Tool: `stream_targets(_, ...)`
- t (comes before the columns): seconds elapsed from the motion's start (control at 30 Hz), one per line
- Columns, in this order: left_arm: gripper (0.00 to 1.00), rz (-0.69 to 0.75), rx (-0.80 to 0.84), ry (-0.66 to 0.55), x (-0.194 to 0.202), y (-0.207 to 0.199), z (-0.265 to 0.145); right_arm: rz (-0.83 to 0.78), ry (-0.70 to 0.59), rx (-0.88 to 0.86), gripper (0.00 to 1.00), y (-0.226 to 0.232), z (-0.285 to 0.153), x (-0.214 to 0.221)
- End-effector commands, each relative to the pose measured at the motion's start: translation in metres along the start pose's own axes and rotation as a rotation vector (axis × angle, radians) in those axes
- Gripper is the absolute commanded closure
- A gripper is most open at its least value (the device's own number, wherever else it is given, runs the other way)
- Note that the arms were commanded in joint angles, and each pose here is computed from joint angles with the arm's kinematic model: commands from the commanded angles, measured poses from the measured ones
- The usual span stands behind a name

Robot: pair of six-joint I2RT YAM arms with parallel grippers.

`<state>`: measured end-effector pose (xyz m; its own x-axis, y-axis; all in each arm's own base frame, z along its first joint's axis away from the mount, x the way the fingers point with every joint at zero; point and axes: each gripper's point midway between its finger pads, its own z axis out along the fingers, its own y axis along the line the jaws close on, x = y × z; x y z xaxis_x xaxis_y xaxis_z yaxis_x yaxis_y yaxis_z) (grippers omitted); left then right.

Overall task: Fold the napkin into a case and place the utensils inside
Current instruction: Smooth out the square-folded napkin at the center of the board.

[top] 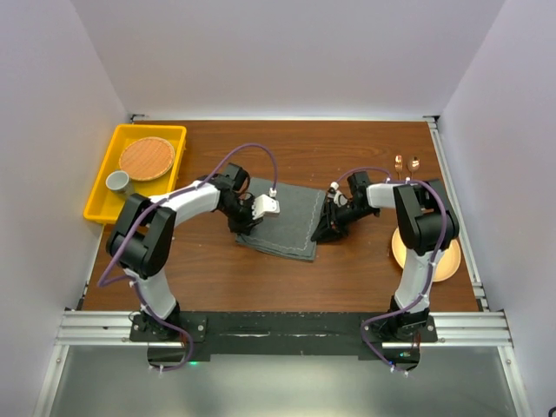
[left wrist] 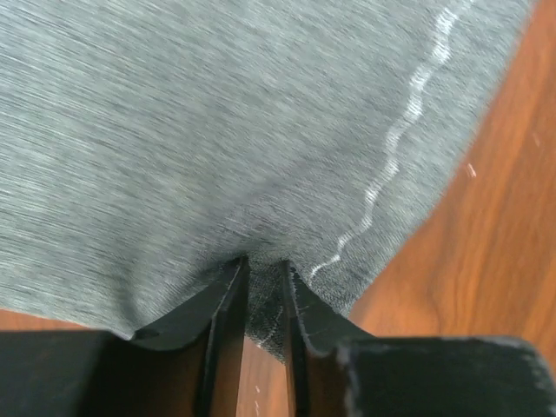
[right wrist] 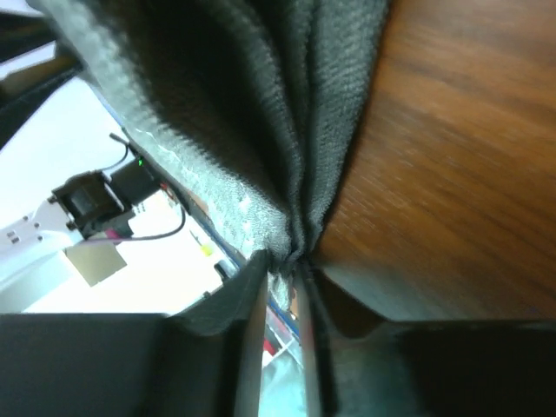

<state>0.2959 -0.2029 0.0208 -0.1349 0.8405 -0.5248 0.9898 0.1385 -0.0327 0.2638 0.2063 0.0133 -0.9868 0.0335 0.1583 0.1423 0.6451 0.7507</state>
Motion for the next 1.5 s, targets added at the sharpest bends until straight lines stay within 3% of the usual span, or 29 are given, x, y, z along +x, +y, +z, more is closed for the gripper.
stream_targets(0.0, 0.70, 0.115, 0.068, -0.019, -0.007, -0.023, -0.029, -0.087, -0.048, 0.096, 0.63, -0.002, -0.018, -0.010)
stream_targets(0.07, 0.64, 0.132, 0.068, -0.012, -0.004, -0.032, -0.039, -0.118, -0.017, 0.112, 0.49, 0.002, -0.027, -0.003)
stream_targets(0.17, 0.56, 0.102, 0.011, -0.029, -0.009, -0.029, -0.056, -0.179, 0.010, 0.102, 0.44, 0.019, -0.042, 0.000)
stream_targets(0.3, 0.39, -0.030, -0.115, -0.247, -0.052, -0.003, -0.095, -0.310, -0.055, 0.049, 0.29, 0.061, -0.069, -0.012)
stream_targets(0.37, 0.23, -0.185, -0.165, -0.380, -0.071, 0.002, -0.120, -0.342, -0.094, 0.004, 0.18, 0.081, -0.072, -0.021)
stream_targets(0.4, 0.15, -0.182, -0.186, -0.484, -0.091, 0.009, -0.131, -0.378, -0.127, -0.018, 0.12, 0.091, -0.071, -0.029)
stream_targets(0.43, 0.00, -0.224, -0.197, -0.534, -0.095, 0.007, -0.136, -0.374, -0.134, -0.031, 0.11, 0.098, -0.069, -0.030)
stream_targets(0.47, 0.00, -0.387, -0.181, -0.596, -0.102, 0.006, -0.139, -0.402, -0.125, -0.037, 0.10, 0.107, -0.060, -0.027)
stream_targets(0.5, 0.00, -0.416, -0.174, -0.671, -0.108, 0.008, -0.137, -0.431, -0.133, -0.044, 0.10, 0.112, -0.055, -0.029)
stream_targets(0.53, 0.00, -0.570, -0.116, -0.732, -0.115, 0.002, -0.139, -0.431, -0.126, -0.045, 0.10, 0.115, -0.048, -0.028)
stream_targets(0.6, 0.00, -0.621, -0.076, -0.838, -0.119, 0.000, -0.133, -0.462, -0.095, -0.058, 0.11, 0.123, -0.031, -0.020)
stream_targets(0.63, 0.00, -0.738, -0.021, -0.860, -0.119, -0.003, -0.127, -0.450, -0.081, -0.060, 0.13, 0.122, -0.024, -0.017)
stream_targets(0.7, 0.03, -0.792, -0.010, -0.888, -0.114, -0.001, -0.118, -0.450, -0.067, -0.067, 0.19, 0.118, -0.010, -0.012)
stream_targets(0.77, 0.09, -0.867, 0.019, -0.885, -0.109, 0.001, -0.106, -0.412, -0.046, -0.052, 0.35, 0.105, 0.002, -0.008)
stream_targets(0.87, 0.41, -0.941, 0.075, -0.864, -0.094, -0.003, -0.084, -0.381, -0.011, -0.006, 0.52, 0.081, 0.013, -0.006)
stream_targets(0.9, 0.70, -0.986, 0.078, -0.840, -0.084, -0.005, -0.074, -0.371, 0.008, 0.014, 0.55, 0.074, 0.014, -0.002)
stream_targets(1.0, 0.96, -1.127, 0.090, -0.784, -0.053, -0.011, -0.045, -0.364, 0.030, 0.068, 0.57, 0.052, 0.020, -0.001)
stream_targets(1.03, 0.99, -1.166, 0.096, -0.761, -0.044, -0.014, -0.037, -0.366, 0.032, 0.090, 0.57, 0.045, 0.021, -0.002)
stream_targets(1.27, 1.00, -1.332, 0.083, -0.594, 0.006, -0.032, 0.009, -0.306, 0.066, 0.153, 0.57, 0.009, 0.020, -0.006)
stream_targets(1.33, 0.96, -1.363, 0.078, -0.575, 0.015, -0.034, 0.013, -0.312, 0.077, 0.151, 0.55, 0.009, 0.018, -0.004)
stream_targets(1.37, 0.93, -1.346, 0.121, -0.585, 0.010, -0.037, 0.010, -0.330, 0.074, 0.134, 0.54, 0.017, 0.016, -0.006)
stream_targets(1.47, 0.63, -1.189, 0.251, -0.675, -0.025, -0.044, -0.017, -0.404, 0.053, 0.034, 0.46, 0.056, 0.000, -0.008)
